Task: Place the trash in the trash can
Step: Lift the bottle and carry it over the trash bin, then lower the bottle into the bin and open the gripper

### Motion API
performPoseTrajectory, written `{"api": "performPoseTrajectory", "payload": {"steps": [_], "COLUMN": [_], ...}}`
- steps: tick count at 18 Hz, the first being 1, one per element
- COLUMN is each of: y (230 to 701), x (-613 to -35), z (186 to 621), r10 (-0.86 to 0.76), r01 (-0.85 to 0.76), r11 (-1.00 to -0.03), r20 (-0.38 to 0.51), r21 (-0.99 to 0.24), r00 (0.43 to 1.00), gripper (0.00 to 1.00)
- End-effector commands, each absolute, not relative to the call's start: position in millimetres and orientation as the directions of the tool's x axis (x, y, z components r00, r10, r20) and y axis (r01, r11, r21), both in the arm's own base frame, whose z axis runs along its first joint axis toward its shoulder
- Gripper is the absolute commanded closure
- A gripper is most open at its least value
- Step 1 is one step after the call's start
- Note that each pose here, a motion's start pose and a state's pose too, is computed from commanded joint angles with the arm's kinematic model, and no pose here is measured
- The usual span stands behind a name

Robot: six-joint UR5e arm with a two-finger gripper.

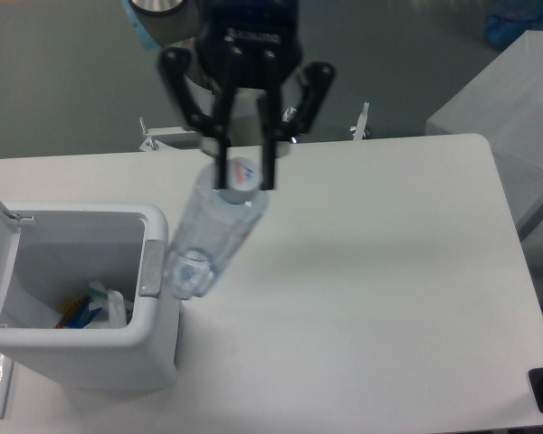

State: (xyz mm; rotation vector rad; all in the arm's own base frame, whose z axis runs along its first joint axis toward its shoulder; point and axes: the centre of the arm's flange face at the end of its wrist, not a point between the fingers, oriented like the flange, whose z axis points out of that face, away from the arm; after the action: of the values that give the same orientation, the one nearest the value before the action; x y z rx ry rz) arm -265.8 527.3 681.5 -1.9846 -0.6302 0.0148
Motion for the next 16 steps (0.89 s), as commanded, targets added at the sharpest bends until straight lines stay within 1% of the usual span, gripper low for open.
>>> {"api": "performPoseTrajectory", "payload": {"steps": [4,6,9,10,11,12,13,14,15,16], "y": [557.5,568.3,573.0,574.4,575.8,575.8,576.0,576.9,577.2,578.0], "x": [-216.7,-199.3,-189.7,-187.4,-186.2,-187.3,-187.4,-187.1,-188.4,-187.9], "z": [655.7,642.4,627.0,619.8,612.4,605.1,598.6,593.7,588.7,587.0], "r10": [0.356,0.334,0.326,0.324,0.321,0.326,0.328,0.329,0.331,0.323], "r01": [0.413,0.417,0.423,0.424,0.423,0.429,0.433,0.435,0.435,0.423], "r11": [-0.423,-0.452,-0.478,-0.489,-0.501,-0.509,-0.517,-0.524,-0.53,-0.537], "r20": [0.271,0.284,0.291,0.292,0.291,0.294,0.296,0.296,0.295,0.286], "r21": [-0.806,-0.789,-0.77,-0.762,-0.755,-0.746,-0.738,-0.733,-0.728,-0.729], "r00": [0.894,0.899,0.899,0.9,0.901,0.898,0.897,0.896,0.896,0.902], "gripper": [0.85,0.85,0.84,0.78,0.65,0.62,0.56,0.4,0.19,0.08]}}
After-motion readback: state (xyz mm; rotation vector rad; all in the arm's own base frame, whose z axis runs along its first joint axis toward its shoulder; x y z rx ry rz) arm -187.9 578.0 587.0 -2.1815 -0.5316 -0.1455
